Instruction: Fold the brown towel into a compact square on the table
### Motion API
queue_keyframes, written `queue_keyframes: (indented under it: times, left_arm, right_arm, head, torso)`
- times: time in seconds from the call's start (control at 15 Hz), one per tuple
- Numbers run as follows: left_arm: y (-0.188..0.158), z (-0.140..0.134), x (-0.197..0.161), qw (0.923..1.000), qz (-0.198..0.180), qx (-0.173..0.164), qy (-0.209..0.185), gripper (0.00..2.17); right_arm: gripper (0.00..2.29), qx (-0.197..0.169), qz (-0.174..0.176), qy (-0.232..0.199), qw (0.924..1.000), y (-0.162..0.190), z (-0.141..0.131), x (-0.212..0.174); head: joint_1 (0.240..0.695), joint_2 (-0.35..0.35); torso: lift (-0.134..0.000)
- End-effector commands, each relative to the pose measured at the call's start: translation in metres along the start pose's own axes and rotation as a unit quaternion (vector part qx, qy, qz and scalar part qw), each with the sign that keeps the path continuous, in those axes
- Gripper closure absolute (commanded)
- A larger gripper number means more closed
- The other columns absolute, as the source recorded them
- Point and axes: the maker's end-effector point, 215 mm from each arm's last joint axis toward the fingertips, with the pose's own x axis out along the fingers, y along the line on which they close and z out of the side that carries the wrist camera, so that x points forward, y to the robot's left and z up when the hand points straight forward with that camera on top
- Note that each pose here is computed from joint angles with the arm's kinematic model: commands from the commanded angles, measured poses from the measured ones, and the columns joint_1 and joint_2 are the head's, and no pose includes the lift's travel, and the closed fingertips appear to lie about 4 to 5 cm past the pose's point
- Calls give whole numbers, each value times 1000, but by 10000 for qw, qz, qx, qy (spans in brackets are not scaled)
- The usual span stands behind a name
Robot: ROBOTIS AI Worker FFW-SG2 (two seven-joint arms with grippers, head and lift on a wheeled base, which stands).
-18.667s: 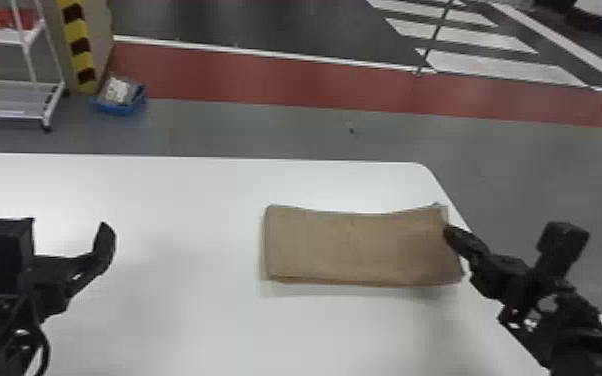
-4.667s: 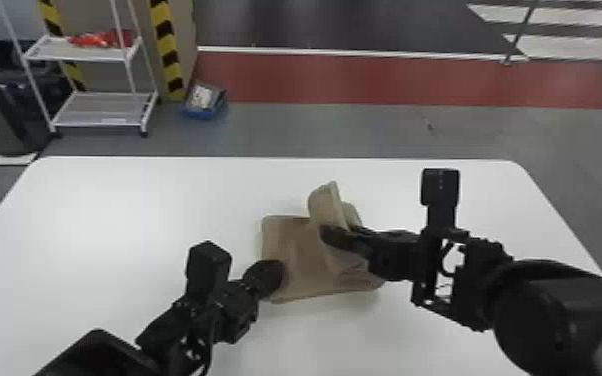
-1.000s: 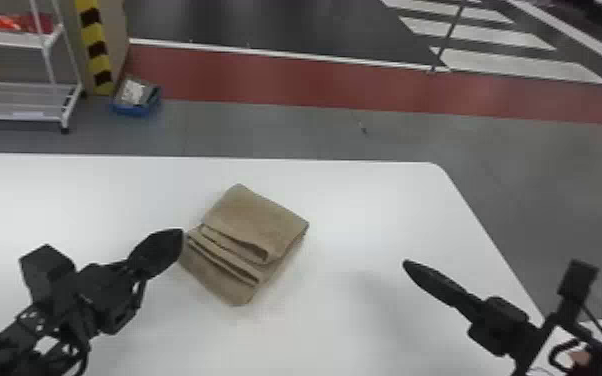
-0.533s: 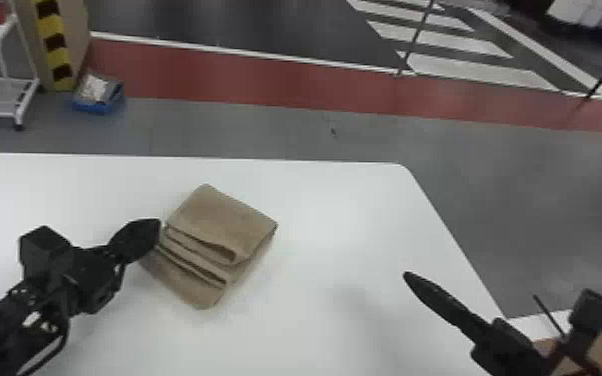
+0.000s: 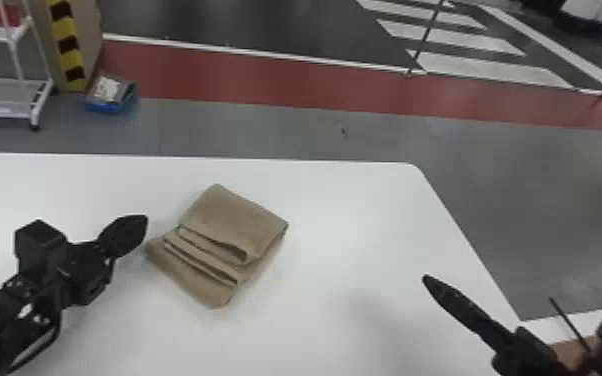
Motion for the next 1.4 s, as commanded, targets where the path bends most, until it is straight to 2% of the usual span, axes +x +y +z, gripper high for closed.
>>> queue_keyframes:
  times: [0.0, 0.2, 0.4, 0.53, 0.87, 1.13, 1.27, 1.33]
  left_arm:
    - [-3, -20, -7, 9996, -59, 13, 263, 1787]
    - [-23, -22, -19, 9993, -212, -1, 308, 1787]
    - [-59, -15, -39, 9979, -508, -104, 386, 1787]
    - [-87, -3, -52, 9968, -713, -188, 297, 1787]
    - [-142, -5, -82, 9928, -1032, -414, 455, 1787]
    - [-176, -5, -88, 9907, -1105, -676, 429, 1784]
    - [-167, 1, -86, 9931, -924, -617, 378, 1784]
    - [-154, 15, -87, 9951, -780, -558, 237, 1784]
  right_arm:
    - [1804, -3, 22, -9, 10000, 1, -1, 3]
    - [1804, -29, 14, -35, 10000, 0, 1, 5]
    - [1808, -23, 38, -54, 10000, 2, 2, 8]
    - [1804, -5, 40, -45, 10000, 3, 1, 10]
    - [1804, 42, 65, -78, 9999, 2, 1, 12]
    - [1804, 51, 53, -140, 9999, -3, 6, 9]
    - [1804, 51, 80, -189, 9998, -3, 11, 11]
    - [1804, 48, 79, -219, 9997, -3, 14, 13]
  head:
    - [695, -274]
    - [695, -269]
    - [695, -286]
    - [695, -314]
    - [695, -350]
    - [695, -350]
    - [695, -350]
    - [695, -350]
  torso:
    - [-125]
    - [-125]
    - [-125]
    - [-125]
    - [-125]
    - [-125]
    - [-125]
    - [-125]
